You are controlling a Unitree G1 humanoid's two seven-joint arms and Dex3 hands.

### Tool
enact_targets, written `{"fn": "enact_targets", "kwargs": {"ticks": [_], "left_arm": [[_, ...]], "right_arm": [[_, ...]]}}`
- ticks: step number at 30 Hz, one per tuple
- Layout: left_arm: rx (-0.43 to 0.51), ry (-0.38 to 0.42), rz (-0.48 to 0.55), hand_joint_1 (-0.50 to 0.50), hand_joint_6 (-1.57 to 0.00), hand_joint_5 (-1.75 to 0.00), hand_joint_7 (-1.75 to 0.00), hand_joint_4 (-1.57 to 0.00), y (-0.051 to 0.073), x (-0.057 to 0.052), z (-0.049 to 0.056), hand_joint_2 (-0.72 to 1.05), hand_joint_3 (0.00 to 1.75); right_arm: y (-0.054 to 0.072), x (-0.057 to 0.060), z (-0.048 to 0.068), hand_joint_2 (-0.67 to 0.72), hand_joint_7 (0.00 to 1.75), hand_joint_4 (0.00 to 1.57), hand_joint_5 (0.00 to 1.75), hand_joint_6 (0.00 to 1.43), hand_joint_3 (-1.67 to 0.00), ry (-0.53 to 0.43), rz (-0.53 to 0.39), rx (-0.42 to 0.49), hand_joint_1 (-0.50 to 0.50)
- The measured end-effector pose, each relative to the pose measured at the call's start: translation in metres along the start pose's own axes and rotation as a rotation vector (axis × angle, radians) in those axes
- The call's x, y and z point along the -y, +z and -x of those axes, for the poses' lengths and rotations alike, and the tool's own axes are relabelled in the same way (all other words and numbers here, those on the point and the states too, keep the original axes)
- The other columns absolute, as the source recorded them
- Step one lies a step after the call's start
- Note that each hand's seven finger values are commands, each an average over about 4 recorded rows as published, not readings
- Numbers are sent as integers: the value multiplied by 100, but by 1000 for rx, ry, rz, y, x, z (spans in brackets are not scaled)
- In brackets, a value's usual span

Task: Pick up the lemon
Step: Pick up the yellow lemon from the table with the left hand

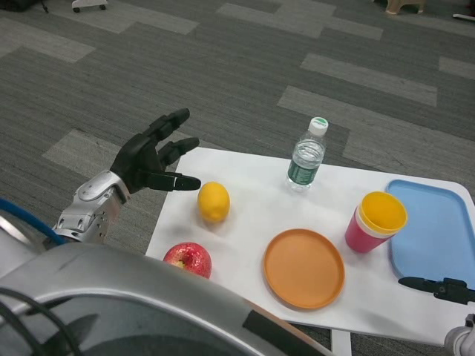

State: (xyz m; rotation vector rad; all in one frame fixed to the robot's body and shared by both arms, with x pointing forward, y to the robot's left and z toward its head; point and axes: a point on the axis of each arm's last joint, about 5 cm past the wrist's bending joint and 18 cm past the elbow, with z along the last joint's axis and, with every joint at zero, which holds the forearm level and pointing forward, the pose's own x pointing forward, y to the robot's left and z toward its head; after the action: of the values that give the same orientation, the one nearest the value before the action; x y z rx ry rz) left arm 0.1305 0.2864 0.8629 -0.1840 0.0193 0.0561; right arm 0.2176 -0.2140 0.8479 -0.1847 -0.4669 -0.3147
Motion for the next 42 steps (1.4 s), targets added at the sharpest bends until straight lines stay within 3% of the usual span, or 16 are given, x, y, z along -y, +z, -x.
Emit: {"fn": "enact_targets", "kwargs": {"ticks": [8,20,29,42], "left_arm": [[-44,-41,-77,50,-5,-62,-28,0,0,0,-4,69,9],[-120,-167,-189,50,-5,-62,-28,0,-5,11,-19,69,7],[-139,-208,-256,50,-5,-62,-28,0,-8,14,-26,69,9],[-177,-238,-293,50,-3,-62,-28,0,-14,16,-28,69,7]], "right_arm": [[0,-1,1,28,0,34,0,0,0,1,-8,1,-12],[1,-2,3,34,0,34,0,0,0,4,-20,-2,-12],[1,-2,5,33,0,34,0,0,0,4,-21,-6,-12],[0,0,8,28,0,34,0,0,0,4,-18,-17,-12]]}}
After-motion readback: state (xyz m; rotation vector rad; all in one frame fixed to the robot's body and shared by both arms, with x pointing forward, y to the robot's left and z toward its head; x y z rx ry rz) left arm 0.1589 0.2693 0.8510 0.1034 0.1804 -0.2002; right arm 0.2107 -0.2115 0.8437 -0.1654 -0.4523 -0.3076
